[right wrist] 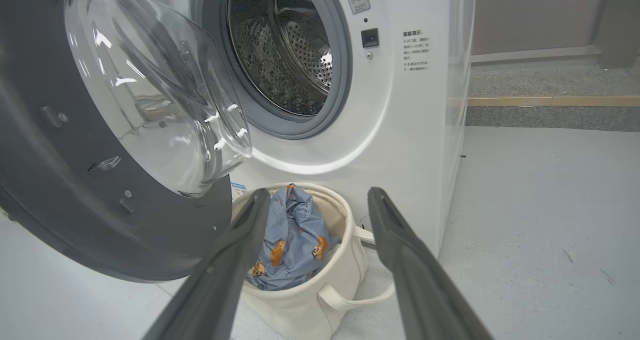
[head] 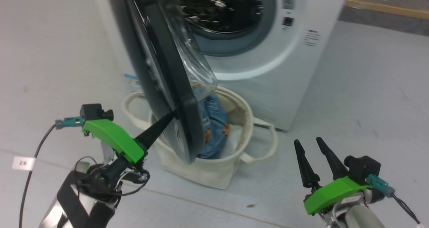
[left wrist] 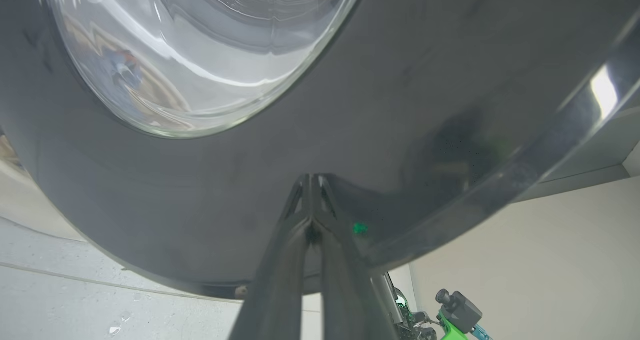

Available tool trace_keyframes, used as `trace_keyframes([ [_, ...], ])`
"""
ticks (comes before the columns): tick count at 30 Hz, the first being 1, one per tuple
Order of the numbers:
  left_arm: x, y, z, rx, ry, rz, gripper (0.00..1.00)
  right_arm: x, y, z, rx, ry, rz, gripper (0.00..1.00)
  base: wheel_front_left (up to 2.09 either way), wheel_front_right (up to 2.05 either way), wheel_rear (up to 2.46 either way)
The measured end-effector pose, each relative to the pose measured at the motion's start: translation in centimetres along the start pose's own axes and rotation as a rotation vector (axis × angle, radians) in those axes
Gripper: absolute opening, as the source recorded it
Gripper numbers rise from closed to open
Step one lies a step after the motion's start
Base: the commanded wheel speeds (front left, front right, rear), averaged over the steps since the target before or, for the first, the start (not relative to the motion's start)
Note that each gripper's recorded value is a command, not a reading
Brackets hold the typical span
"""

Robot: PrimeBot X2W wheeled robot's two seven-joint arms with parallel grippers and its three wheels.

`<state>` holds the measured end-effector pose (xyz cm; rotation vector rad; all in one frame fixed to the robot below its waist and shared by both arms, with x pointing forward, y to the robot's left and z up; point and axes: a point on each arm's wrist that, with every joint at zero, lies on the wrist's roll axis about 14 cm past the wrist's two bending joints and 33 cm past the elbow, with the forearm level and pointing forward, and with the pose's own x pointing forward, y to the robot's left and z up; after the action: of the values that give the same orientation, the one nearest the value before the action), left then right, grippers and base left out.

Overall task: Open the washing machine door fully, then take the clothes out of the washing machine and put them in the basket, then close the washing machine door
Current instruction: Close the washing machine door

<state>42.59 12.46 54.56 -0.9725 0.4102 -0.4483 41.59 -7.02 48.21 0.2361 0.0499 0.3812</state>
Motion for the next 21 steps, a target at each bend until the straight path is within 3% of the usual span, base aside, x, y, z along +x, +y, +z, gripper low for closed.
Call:
trace_keyframes([
  [6, 3.2, -1.4, -2.0, 0.011, 0.057, -0.050, 0.00, -2.0, -3.1, 0.6, 0.001, -0.019, -0.101, 1.00, 0.00, 0.00, 0.00],
  [21, 8.1, -1.2, -3.2, 0.027, 0.066, -0.067, 0.00, -5.3, -8.0, 1.8, 0.018, -0.065, -0.277, 1.00, 0.00, 0.00, 0.00],
])
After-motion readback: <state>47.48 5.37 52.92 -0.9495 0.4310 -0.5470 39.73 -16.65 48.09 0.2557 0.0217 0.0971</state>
